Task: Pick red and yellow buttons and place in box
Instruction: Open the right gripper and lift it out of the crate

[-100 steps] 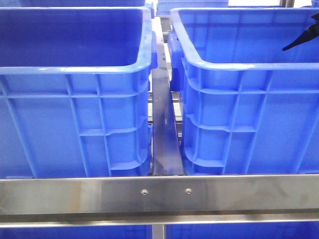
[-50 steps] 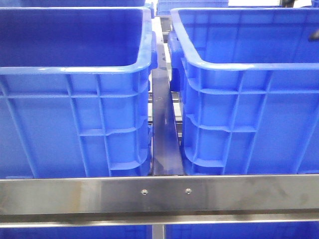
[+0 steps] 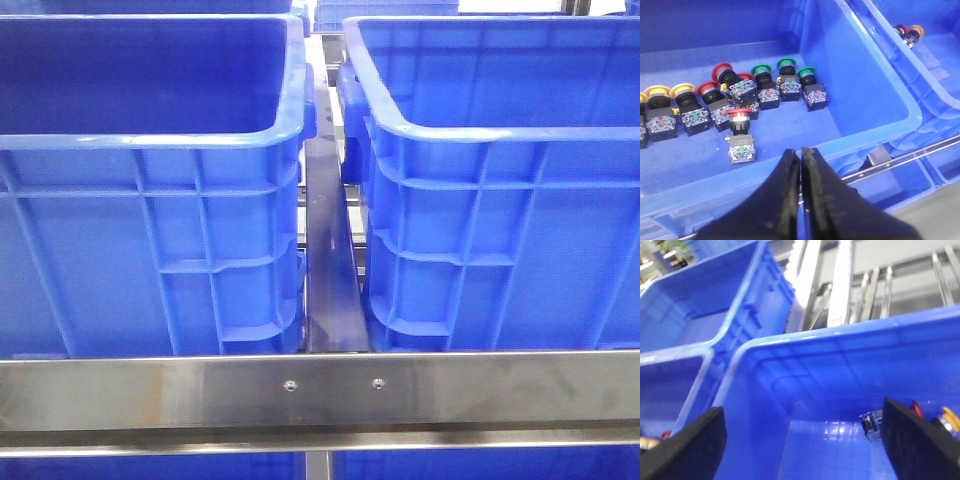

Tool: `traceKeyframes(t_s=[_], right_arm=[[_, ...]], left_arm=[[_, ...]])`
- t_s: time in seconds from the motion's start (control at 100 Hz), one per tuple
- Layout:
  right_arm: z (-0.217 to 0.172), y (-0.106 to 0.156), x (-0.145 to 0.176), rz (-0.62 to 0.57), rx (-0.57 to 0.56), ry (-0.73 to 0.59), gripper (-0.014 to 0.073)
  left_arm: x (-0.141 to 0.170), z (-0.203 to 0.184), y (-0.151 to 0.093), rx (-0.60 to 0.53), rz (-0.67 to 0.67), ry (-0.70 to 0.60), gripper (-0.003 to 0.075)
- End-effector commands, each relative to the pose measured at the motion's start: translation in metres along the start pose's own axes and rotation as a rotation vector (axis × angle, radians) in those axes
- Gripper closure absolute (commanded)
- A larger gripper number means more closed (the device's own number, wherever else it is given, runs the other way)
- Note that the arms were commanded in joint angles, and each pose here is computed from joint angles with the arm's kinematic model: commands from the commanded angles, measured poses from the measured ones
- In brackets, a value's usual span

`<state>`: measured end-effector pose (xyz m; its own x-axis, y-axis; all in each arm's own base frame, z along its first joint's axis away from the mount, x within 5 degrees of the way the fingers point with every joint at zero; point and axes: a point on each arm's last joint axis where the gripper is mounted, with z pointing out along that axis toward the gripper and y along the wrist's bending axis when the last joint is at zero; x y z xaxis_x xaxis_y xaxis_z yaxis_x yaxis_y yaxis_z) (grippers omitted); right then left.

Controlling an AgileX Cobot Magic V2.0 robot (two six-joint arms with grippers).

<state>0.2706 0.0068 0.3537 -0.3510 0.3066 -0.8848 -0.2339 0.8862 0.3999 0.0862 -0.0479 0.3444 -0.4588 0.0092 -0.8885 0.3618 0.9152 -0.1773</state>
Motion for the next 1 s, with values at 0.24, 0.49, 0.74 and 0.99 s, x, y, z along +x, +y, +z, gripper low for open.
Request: traceKeyframes(t_s=[0.24, 0.49, 0.74, 0.99], right_arm=[[-0.084, 0.042, 0.014, -0.271, -0.035, -0.182, -0.0048], [-0.131, 0.054, 0.051, -0.37, -0.025, -0.258, -0.0048], [-0.161, 0.062, 0.079, -0.41, -0.036, -0.343, 0.0014], [-0.168, 0.065, 0.082, -0.423, -0.043, -0.367, 0.0439]], left_arm=[[-0.013, -0.004, -0.004, 0.04, 0.006, -0.085, 0.0739], [-0.013, -0.004, -0.004, 0.04, 0.006, -0.085, 0.0739], [-0.013, -0.004, -0.004, 0.04, 0.006, -0.085, 0.0739], [-0.013, -0.004, -0.004, 0.04, 0.006, -0.085, 0.0739]])
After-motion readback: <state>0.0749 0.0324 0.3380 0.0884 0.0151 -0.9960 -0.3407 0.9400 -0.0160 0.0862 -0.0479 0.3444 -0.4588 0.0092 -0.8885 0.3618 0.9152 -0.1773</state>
